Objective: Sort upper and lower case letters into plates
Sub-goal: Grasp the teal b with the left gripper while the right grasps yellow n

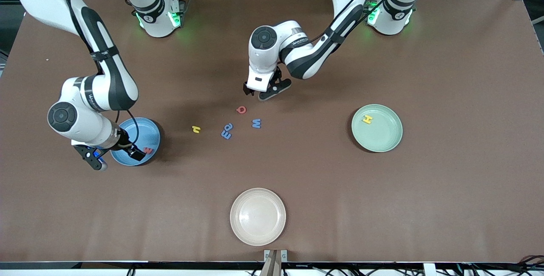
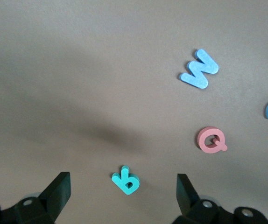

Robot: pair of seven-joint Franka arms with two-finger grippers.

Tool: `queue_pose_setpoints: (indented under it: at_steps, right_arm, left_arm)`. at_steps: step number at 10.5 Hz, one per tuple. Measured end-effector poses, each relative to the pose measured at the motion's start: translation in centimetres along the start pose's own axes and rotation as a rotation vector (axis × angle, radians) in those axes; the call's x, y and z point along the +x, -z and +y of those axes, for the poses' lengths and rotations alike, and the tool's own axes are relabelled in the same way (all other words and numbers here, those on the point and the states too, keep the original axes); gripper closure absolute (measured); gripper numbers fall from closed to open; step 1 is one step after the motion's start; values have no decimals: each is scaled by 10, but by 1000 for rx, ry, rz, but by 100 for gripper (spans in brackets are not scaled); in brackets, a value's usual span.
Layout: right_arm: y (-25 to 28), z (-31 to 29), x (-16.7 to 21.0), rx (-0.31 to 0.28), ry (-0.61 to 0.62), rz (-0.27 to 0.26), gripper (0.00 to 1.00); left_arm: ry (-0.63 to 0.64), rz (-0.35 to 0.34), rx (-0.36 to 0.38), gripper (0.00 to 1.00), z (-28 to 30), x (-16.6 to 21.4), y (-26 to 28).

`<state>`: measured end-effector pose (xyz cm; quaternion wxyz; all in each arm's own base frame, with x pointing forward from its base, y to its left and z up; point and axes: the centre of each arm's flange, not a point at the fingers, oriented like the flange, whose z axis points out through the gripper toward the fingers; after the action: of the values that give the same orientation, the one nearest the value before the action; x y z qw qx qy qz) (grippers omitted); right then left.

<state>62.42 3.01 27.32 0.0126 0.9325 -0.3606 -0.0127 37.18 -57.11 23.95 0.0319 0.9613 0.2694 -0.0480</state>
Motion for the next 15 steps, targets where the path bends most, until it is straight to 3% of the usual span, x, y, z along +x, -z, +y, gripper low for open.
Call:
queue_pose_setpoints:
  at_steps: [8,11,15]
  right_arm:
    - [5,-8,-1,13,-83,5,0]
    - [2,-16,-10,40,-196,-34,0]
    - [6,-54,-48,63,-392,-43,0]
  left_arm:
    - [424,-59,47,0,2,-4,-28]
    - [493,-61,74,0,-2,-3,-45]
    - [575,-61,92,0,-4,-3,-56]
